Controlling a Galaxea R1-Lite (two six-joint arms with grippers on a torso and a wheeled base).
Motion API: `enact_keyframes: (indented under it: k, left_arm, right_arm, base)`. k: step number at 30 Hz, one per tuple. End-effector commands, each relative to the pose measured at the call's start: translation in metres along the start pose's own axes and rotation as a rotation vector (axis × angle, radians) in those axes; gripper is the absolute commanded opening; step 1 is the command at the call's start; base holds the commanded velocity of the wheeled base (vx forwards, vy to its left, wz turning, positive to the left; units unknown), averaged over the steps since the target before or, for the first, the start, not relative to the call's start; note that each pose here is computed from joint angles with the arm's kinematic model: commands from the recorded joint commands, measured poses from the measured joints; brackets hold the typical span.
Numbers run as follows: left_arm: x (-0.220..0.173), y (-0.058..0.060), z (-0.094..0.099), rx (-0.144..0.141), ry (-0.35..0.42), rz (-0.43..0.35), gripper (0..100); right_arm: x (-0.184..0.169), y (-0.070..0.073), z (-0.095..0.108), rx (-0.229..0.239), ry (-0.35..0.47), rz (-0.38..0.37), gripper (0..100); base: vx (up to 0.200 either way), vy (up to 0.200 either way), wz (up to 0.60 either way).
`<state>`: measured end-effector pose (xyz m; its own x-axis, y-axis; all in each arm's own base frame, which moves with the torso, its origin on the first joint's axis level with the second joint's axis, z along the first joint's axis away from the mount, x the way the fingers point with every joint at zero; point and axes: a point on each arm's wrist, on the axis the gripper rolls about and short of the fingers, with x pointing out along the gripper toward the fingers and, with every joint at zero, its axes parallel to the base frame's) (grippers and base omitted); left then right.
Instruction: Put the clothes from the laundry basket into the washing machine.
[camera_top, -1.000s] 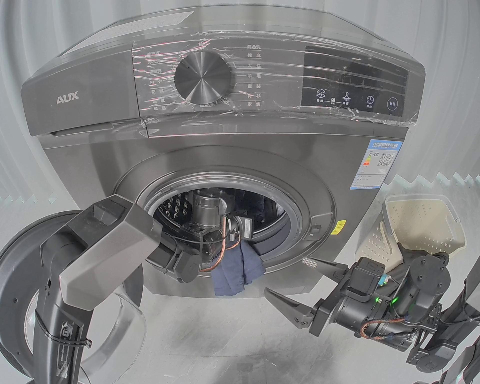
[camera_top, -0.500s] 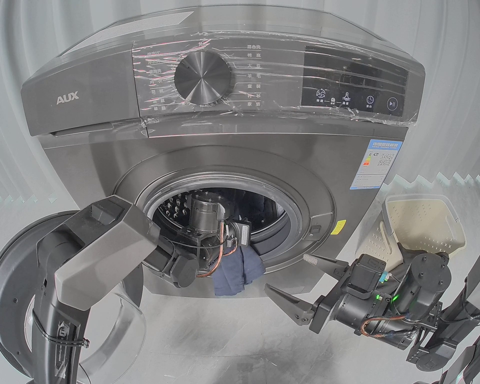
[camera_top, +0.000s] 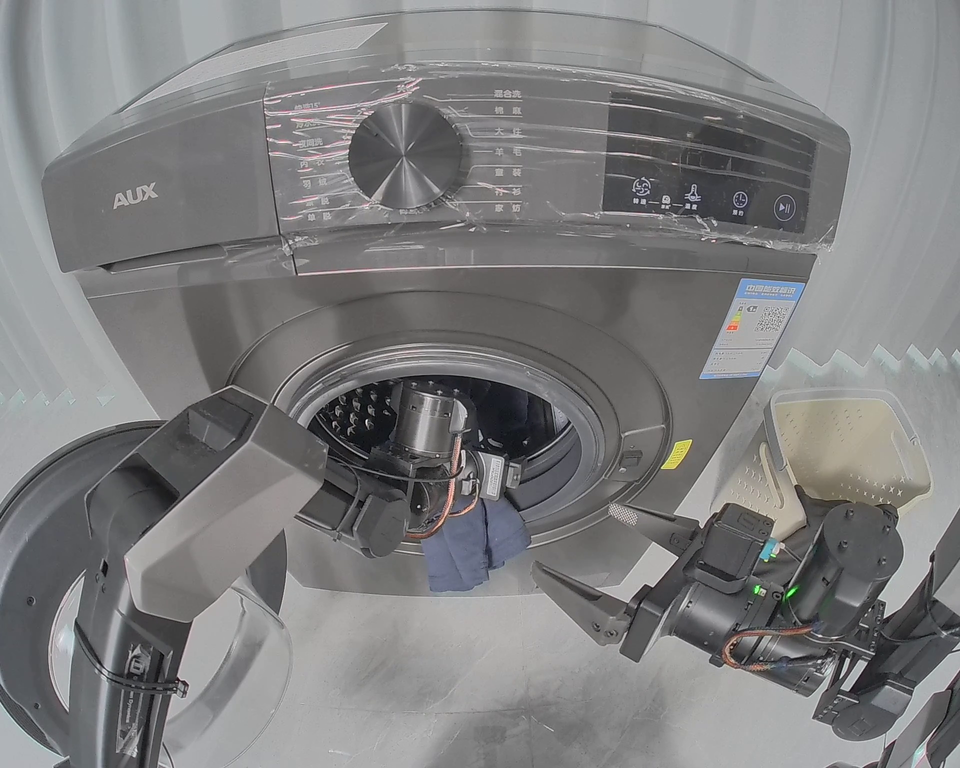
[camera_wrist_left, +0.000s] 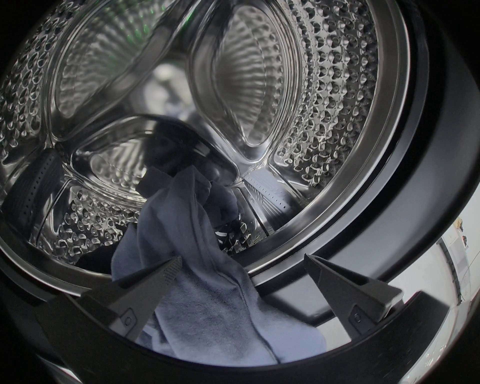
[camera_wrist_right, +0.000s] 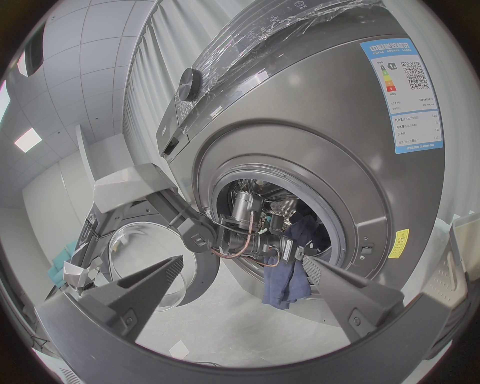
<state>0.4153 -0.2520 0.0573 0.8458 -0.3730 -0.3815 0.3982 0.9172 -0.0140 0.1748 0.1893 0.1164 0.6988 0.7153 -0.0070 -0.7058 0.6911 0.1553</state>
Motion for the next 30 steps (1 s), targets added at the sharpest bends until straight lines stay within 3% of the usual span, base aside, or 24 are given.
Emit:
enact_keyframes:
  k: [1, 2, 3, 13, 17, 21, 23, 30]
  left_arm:
    - [0.021, 0.004, -0.022, 0.002, 0.034, 0.015, 100]
    - [0.023, 0.005, -0.026, 0.002, 0.042, 0.020, 100]
    - [0.024, 0.006, -0.028, 0.006, 0.047, 0.030, 0]
    - [0.022, 0.014, -0.015, -0.003, 0.006, 0.063, 0]
    - [0.014, 0.013, 0.021, -0.041, -0.104, 0.053, 0]
    - [0.014, 0.012, 0.042, -0.102, -0.204, 0.050, 0]
    - [0.015, 0.012, 0.051, -0.110, -0.264, 0.055, 0]
    - [0.034, 0.014, 0.052, -0.121, -0.363, 0.065, 0]
  right_arm:
    - [0.000, 0.001, 0.000, 0.000, -0.002, 0.003, 100]
    - [0.000, 0.000, 0.000, 0.000, -0.002, 0.001, 100]
    - [0.000, 0.000, 0.000, 0.000, -0.002, 0.001, 100]
    - [0.001, 0.001, 0.001, 0.000, -0.005, 0.006, 100]
    - [0.001, 0.001, 0.001, 0.000, -0.006, 0.005, 100]
    - [0.001, 0.002, 0.001, 0.000, -0.006, 0.006, 100]
    - [0.002, 0.001, 0.001, 0.001, -0.007, 0.002, 100]
    - [0.002, 0.001, 0.003, 0.001, -0.015, 0.001, 100]
  base:
    - [0.000, 0.000, 0.00]
    - [0.000, 0.000, 0.00]
    - [0.000, 0.000, 0.00]
    - [0.000, 0.000, 0.00]
    - [0.000, 0.000, 0.00]
    - [0.000, 0.000, 0.00]
    - [0.000, 0.000, 0.00]
    - [0.000, 0.000, 0.00]
